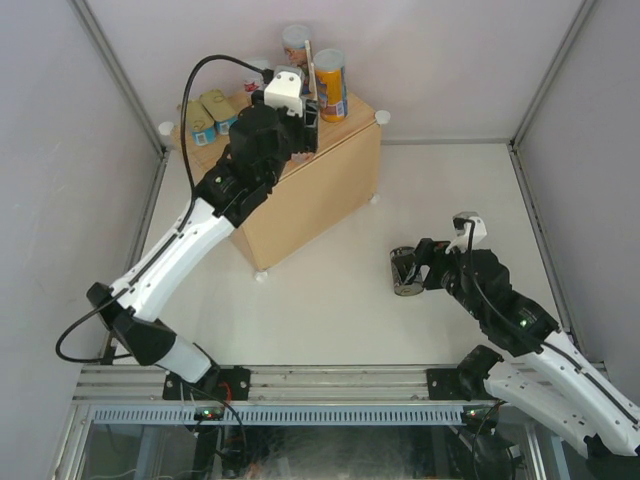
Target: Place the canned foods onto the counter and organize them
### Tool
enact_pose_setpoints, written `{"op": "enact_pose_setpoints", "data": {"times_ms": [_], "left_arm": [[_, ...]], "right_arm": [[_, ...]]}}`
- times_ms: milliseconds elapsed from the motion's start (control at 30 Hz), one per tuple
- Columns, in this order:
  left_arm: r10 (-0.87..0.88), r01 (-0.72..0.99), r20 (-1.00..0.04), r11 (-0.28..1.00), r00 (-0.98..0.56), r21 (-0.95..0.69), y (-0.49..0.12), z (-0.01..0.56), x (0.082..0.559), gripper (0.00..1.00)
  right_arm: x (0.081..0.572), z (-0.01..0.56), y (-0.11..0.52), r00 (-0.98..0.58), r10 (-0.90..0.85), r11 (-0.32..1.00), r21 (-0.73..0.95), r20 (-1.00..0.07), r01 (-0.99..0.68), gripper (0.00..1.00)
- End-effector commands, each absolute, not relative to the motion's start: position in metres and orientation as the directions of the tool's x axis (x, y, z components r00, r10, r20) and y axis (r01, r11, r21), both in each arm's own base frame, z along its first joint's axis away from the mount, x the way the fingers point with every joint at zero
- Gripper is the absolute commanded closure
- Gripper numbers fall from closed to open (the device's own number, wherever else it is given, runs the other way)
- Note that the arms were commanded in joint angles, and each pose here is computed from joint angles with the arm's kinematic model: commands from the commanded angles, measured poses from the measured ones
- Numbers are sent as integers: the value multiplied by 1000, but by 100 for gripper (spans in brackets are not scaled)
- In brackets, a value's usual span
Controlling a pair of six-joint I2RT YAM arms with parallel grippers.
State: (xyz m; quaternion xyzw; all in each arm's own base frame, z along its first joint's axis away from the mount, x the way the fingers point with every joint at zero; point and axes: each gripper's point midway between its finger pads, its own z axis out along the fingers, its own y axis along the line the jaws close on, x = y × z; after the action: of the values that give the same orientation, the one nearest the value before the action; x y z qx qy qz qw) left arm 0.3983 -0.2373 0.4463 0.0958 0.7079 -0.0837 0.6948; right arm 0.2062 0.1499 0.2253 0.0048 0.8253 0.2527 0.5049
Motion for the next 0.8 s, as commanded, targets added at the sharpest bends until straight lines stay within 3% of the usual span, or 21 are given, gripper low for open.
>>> {"op": "enact_pose_setpoints", "data": {"times_ms": [0,767], "left_arm": [[-152,274,-973,956,175,-100,-224,534,400,100],[-153,200,-980,972,128,-125,-203,516,462,100]], "right_arm": [[210,251,159,-437,277,846,432,-856,-311,19],[213,244,165,-453,240,853,409,-858,-324,19]]}}
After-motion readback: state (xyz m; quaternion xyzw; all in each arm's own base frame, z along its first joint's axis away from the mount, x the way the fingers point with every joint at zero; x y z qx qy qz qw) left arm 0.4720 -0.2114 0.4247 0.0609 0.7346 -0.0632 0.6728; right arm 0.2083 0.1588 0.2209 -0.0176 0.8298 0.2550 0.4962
